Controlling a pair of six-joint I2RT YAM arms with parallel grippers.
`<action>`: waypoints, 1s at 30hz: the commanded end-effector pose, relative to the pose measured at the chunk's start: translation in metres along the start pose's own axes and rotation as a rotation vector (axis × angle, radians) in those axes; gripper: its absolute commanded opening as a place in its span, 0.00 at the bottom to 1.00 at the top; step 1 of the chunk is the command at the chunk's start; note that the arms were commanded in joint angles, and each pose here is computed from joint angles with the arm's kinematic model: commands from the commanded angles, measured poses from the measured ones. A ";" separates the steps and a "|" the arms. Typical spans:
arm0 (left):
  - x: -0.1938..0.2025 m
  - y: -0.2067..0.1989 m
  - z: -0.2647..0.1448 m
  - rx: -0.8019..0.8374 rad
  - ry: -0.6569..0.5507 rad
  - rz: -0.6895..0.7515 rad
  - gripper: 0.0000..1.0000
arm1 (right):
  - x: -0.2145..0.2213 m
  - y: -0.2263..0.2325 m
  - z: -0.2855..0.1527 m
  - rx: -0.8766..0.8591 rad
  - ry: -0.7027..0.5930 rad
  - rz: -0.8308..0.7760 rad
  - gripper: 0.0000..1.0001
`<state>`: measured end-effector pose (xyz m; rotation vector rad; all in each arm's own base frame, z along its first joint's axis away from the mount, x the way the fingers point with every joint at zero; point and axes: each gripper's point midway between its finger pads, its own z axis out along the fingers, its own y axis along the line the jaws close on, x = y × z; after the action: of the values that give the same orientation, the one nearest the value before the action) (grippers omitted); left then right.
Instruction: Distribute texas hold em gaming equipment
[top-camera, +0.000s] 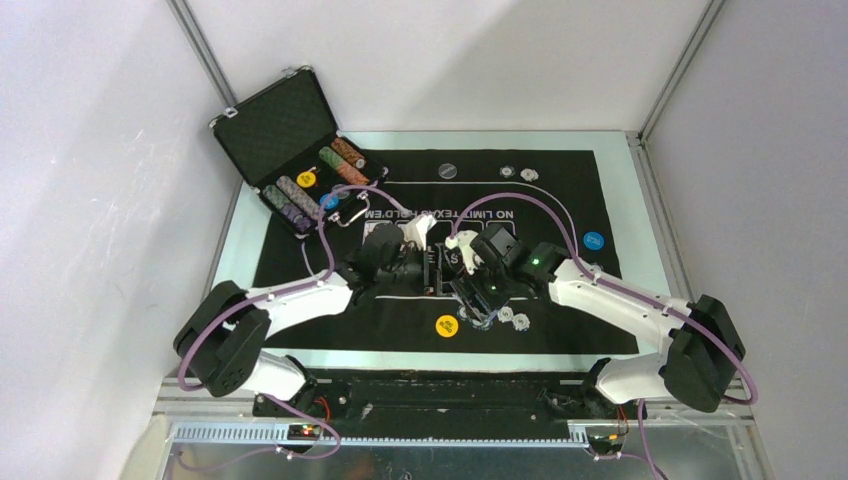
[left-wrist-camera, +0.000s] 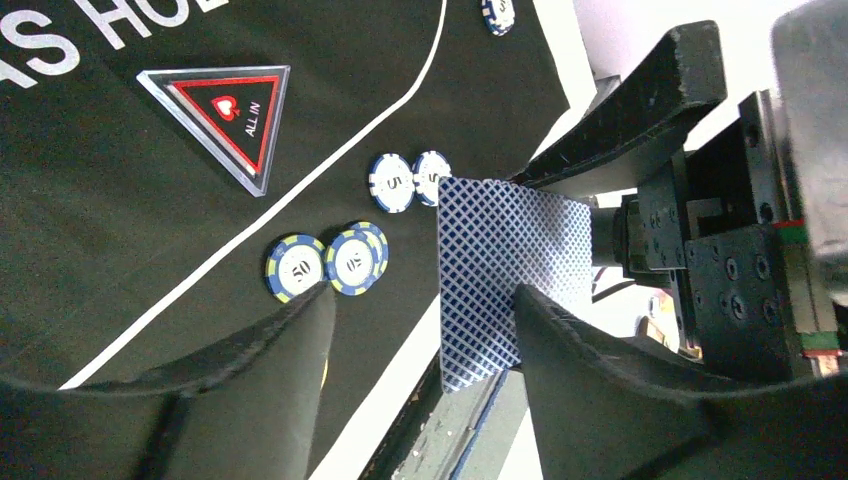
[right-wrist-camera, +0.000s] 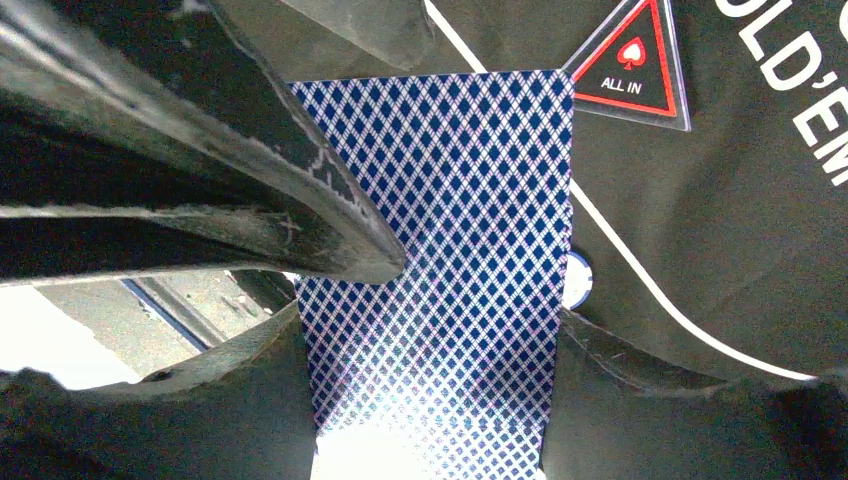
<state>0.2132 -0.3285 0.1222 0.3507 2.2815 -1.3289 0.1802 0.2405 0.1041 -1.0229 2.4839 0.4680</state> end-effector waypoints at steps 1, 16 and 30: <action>-0.007 0.002 -0.007 -0.032 -0.020 0.057 0.67 | -0.024 0.004 -0.014 -0.006 -0.111 -0.016 0.00; -0.020 -0.012 -0.028 -0.040 -0.090 0.115 0.11 | -0.024 0.001 -0.015 0.008 -0.110 -0.008 0.00; -0.047 0.000 -0.091 -0.174 -0.325 0.133 0.00 | -0.022 -0.004 -0.015 0.034 -0.109 0.002 0.00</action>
<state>0.2177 -0.2783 0.1759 0.2875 2.1100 -1.1386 0.1883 0.2473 0.1128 -0.9992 2.4244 0.4799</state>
